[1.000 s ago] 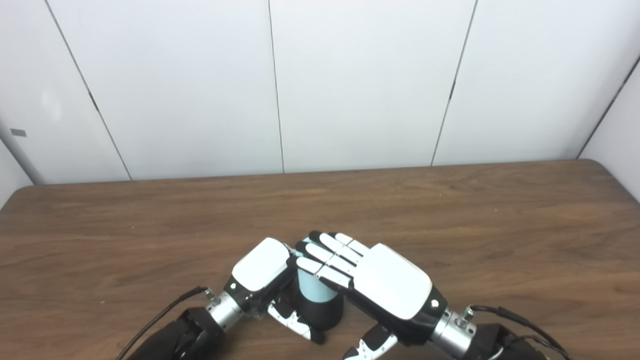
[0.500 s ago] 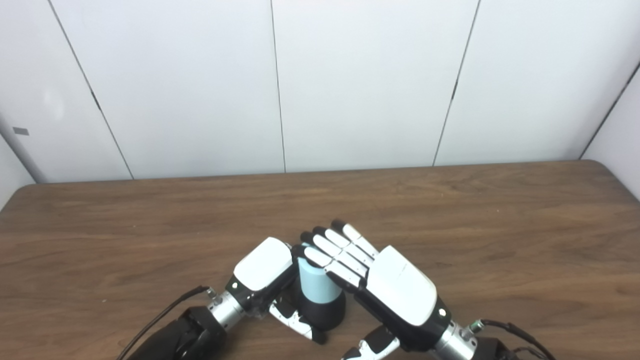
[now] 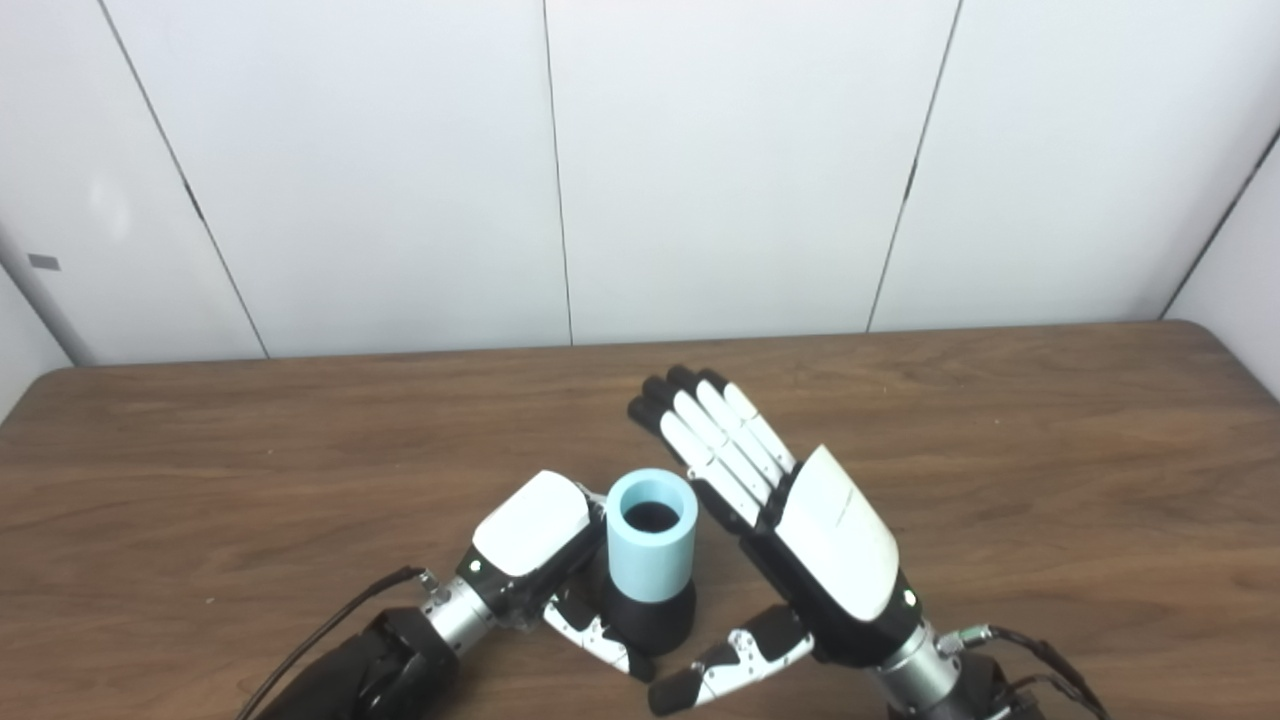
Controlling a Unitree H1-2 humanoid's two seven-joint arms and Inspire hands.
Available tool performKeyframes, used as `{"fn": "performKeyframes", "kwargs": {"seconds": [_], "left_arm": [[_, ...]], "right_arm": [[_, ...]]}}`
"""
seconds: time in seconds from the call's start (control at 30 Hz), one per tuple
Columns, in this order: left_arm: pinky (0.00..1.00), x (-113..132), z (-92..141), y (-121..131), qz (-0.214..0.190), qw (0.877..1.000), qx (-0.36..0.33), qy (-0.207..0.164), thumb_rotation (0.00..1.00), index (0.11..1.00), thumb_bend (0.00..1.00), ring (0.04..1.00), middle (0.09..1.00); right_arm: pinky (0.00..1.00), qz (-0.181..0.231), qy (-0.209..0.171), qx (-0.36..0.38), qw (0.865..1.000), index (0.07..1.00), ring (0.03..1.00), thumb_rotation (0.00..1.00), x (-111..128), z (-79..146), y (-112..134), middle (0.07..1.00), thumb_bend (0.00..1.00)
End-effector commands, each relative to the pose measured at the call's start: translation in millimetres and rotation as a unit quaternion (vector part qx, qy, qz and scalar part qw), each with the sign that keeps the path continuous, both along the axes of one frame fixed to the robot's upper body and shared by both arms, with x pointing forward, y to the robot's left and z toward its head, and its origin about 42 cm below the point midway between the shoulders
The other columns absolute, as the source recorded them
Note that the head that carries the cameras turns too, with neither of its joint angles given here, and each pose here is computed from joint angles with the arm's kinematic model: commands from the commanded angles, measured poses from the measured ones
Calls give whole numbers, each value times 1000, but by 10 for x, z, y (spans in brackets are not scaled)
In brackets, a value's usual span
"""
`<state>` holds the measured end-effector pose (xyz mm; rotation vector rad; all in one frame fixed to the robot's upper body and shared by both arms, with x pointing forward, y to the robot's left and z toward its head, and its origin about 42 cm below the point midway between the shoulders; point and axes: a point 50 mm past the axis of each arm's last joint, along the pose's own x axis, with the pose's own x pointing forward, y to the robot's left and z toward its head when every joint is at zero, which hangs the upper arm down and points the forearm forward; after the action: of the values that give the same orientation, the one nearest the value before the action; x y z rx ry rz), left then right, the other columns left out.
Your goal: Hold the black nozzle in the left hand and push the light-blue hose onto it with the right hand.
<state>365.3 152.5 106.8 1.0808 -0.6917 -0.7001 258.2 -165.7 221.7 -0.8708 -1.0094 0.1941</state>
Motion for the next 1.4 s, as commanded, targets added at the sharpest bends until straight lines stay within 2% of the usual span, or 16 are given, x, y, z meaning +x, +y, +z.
{"fn": "performKeyframes", "kwargs": {"seconds": [0.0, 0.07, 0.1, 0.17, 0.2, 0.23, 0.27, 0.33, 0.37, 0.4, 0.47, 0.53, 0.6, 0.87, 0.97, 1.37], "left_arm": [[103, -502, -710, -89, 9, 994, 21, 106, 0, 482, 524, 149, 471], [105, -498, -717, -99, 10, 994, 21, 105, 0, 482, 524, 150, 471], [103, -495, -721, -101, 11, 994, 20, 104, 0, 482, 524, 147, 471], [101, -490, -719, -105, 12, 995, 21, 100, 0, 482, 525, 144, 471], [98, -488, -715, -105, 12, 995, 21, 98, 0, 482, 525, 143, 471], [99, -485, -714, -103, 12, 995, 21, 97, 0, 482, 525, 147, 471], [102, -483, -713, -102, 13, 995, 19, 96, 0, 482, 525, 150, 471], [97, -479, -716, -98, 15, 995, 17, 94, 0, 482, 525, 145, 471], [92, -477, -716, -97, 16, 995, 17, 93, 0, 482, 525, 139, 471], [90, -475, -718, -95, 16, 996, 18, 91, 0, 482, 525, 136, 471], [88, -475, -717, -90, 16, 996, 20, 89, 0, 482, 525, 136, 471], [87, -478, -714, -83, 17, 996, 17, 88, 0, 482, 525, 135, 471], [87, -481, -714, -76, 17, 996, 16, 89, 0, 482, 525, 135, 471], [97, -485, -712, -62, 19, 996, 20, 89, 0, 482, 525, 145, 471], [99, -481, -714, -60, 21, 996, 17, 90, 0, 482, 525, 146, 471], [98, -470, -708, -46, 27, 996, 18, 88, 0, 482, 525, 143, 471]], "right_arm": [[1000, 9, -38, 34, 999, 1000, 1000, 868, 8, 196, -23, 1000, 861], [1000, 1, -34, 61, 998, 1000, 1000, 870, 14, 186, -57, 1000, 857], [1000, 0, -24, 94, 995, 1000, 1000, 864, 22, 157, -75, 1000, 816], [915, -13, -3, 152, 988, 950, 953, 788, 36, 92, -129, 965, 669], [859, -28, 8, 177, 984, 930, 925, 784, 46, 54, -169, 946, 558], [807, -44, 27, 208, 977, 902, 896, 776, 64, 8, -223, 921, 470], [745, -52, 51, 238, 968, 865, 860, 728, 83, -40, -280, 889, 388], [720, -56, 93, 295, 949, 836, 850, 631, 125, -150, -403, 869, 301], [691, -60, 108, 315, 941, 801, 816, 556, 145, -207, -467, 836, 272], [668, -62, 122, 334, 933, 778, 785, 526, 165, -263, -527, 810, 259], [609, -57, 155, 372, 913, 724, 714, 398, 201, -373, -623, 753, 273], [586, -56, 186, 401, 895, 699, 687, 276, 229, -472, -678, 729, 301], [582, -61, 208, 418, 882, 688, 678, 199, 250, -548, -704, 717, 317], [594, -91, 256, 448, 852, 677, 682, 211, 315, -745, -772, 703, 310], [593, -89, 265, 455, 845, 678, 683, 185, 323, -756, -768, 704, 316], [601, -89, 279, 462, 837, 673, 682, 108, 326, -766, -745, 704, 338]]}}
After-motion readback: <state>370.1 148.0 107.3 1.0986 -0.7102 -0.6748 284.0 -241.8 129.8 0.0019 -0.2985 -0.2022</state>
